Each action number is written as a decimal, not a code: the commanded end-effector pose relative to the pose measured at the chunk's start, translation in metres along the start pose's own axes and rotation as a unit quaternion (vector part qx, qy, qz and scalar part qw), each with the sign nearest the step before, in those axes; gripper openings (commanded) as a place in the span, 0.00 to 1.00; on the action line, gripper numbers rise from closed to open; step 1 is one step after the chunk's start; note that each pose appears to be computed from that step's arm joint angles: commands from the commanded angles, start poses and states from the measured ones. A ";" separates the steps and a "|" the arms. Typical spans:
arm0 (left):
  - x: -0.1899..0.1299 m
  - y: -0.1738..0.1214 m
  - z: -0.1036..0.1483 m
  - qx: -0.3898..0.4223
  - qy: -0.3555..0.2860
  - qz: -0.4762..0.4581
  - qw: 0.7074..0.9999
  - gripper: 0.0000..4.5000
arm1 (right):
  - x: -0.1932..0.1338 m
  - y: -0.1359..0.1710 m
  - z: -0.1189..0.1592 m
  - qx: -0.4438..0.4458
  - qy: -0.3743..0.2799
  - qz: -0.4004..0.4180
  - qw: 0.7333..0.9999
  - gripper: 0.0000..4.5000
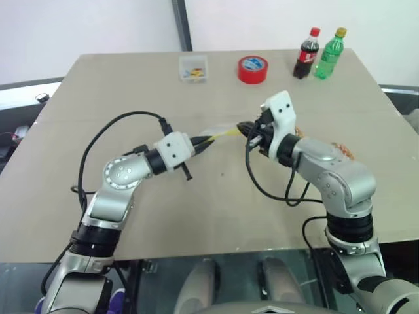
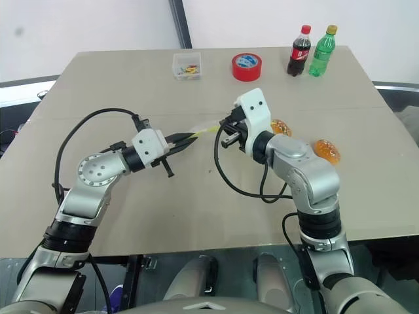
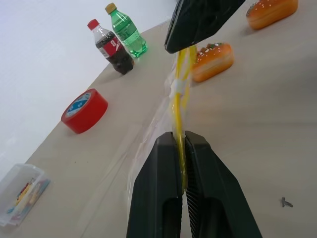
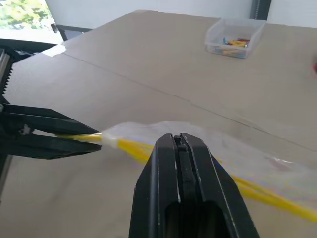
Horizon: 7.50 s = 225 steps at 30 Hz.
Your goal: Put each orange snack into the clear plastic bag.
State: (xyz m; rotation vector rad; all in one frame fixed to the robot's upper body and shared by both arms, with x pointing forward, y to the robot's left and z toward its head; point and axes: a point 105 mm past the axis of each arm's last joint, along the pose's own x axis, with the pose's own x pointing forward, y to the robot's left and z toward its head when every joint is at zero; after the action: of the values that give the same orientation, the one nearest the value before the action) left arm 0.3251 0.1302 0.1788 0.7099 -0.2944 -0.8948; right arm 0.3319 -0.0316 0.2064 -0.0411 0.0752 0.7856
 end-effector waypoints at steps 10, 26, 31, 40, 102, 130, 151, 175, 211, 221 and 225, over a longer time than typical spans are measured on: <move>-0.002 0.004 0.003 0.012 -0.009 0.020 1.000 0.00 | -0.016 0.016 0.014 -0.005 -0.021 0.049 0.999 0.00; -0.001 0.000 0.003 0.013 -0.017 0.016 1.000 0.00 | -0.008 0.003 0.003 0.010 -0.004 0.014 1.000 0.00; -0.002 -0.007 0.006 0.019 -0.026 0.000 0.999 0.00 | 0.001 -0.011 -0.006 0.051 -0.003 -0.028 0.998 0.00; -0.012 -0.008 0.004 0.033 -0.011 -0.014 0.999 0.00 | 0.006 -0.059 -0.047 0.085 0.013 -0.177 0.980 0.00; -0.027 0.022 -0.031 0.002 0.082 0.095 0.992 0.00 | -0.021 -0.155 -0.076 -0.044 0.077 -0.208 0.974 0.50; -0.012 -0.019 0.012 0.015 -0.014 -0.001 1.000 0.00 | 0.037 0.000 -0.028 -0.285 0.006 0.069 0.956 0.13; -0.009 -0.007 -0.011 -0.037 0.038 0.059 0.997 0.00 | -0.056 -0.055 -0.035 -0.215 0.026 -0.012 0.976 0.68; -0.007 -0.007 -0.013 -0.028 0.036 0.054 0.998 0.00 | -0.151 -0.193 -0.094 -0.136 0.165 -0.320 0.923 0.24; -0.021 -0.043 0.000 -0.036 0.023 -0.016 0.999 0.00 | 0.072 0.046 -0.041 -0.166 -0.062 0.161 0.971 0.18; -0.025 -0.024 -0.006 -0.097 0.034 0.051 0.993 0.00 | 0.045 0.000 -0.028 -0.174 -0.088 0.083 0.977 0.72; -0.025 -0.016 -0.007 -0.117 0.031 0.068 0.990 0.00 | 0.016 -0.009 -0.024 -0.173 -0.081 0.074 0.979 0.72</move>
State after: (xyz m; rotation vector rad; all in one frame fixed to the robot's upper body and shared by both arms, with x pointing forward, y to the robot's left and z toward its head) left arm 0.3029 0.1448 0.1477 0.5033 -0.1211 -0.7843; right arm 0.3586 -0.0253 0.1609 -0.3111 -0.1514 0.9269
